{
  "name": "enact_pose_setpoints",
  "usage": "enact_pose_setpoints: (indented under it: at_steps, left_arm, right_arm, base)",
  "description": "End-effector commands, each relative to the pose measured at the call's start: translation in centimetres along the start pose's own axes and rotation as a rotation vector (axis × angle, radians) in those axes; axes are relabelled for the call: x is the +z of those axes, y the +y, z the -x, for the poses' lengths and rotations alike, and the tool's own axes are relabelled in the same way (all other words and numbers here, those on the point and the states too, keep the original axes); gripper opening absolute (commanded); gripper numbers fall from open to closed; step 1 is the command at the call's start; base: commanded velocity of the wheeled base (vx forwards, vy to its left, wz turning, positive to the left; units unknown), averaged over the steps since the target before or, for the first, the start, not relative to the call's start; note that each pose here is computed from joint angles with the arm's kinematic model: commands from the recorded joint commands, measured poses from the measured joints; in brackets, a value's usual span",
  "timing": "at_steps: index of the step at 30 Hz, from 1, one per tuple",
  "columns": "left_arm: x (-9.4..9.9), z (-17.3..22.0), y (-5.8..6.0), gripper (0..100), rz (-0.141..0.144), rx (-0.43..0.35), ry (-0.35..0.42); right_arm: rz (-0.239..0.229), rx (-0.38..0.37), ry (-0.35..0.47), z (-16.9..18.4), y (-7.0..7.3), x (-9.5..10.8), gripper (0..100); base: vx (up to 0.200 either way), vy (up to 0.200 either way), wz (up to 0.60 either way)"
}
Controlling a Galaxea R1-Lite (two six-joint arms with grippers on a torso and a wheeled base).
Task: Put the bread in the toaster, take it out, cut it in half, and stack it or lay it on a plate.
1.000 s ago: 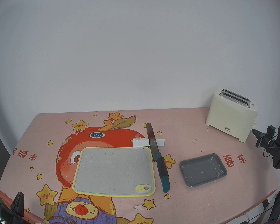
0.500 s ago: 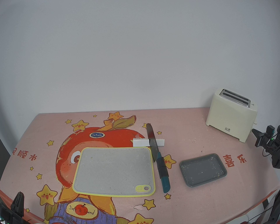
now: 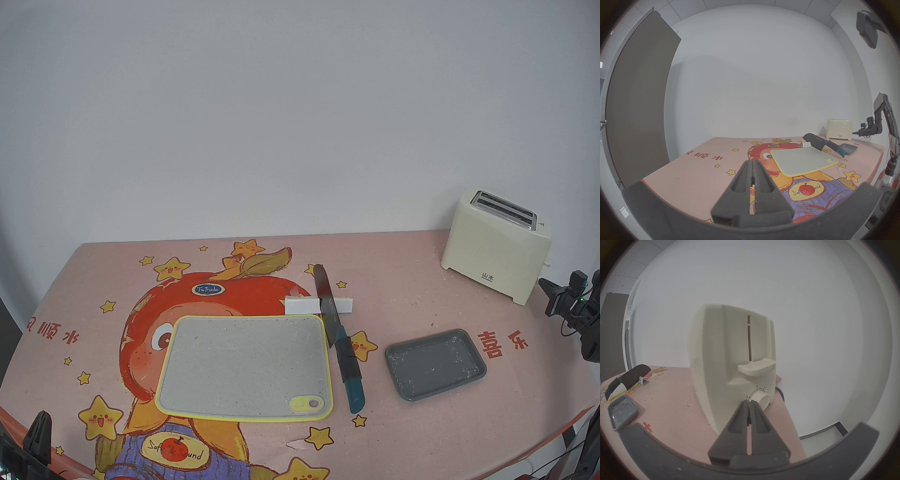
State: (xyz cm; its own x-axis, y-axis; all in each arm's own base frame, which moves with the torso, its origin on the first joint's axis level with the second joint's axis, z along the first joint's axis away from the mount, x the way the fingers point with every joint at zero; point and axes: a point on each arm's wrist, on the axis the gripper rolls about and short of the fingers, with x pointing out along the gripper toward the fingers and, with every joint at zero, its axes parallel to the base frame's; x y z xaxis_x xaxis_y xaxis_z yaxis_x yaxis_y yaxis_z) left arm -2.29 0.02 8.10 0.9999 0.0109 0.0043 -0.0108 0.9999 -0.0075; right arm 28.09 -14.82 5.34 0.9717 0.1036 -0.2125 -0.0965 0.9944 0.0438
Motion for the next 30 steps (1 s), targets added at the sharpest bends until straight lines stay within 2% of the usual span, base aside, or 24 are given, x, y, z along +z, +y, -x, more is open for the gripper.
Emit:
enact_pose_setpoints:
  at_steps: [1, 30]
  left_arm:
    - [-0.51, -0.06, 0.01, 0, 0.000, 0.001, 0.009]
    - [-0.51, -0.06, 0.00, 0, 0.000, 0.000, 0.009]
  right_arm:
    - [-0.003, -0.003, 0.004, -0.02, -0.16, -0.19, 0]
    - [-0.014, -0.006, 0.018, -0.07, -0.26, -0.67, 0]
  base:
    - [0.000, 0.000, 0.00]
    - [0.000, 0.000, 0.00]
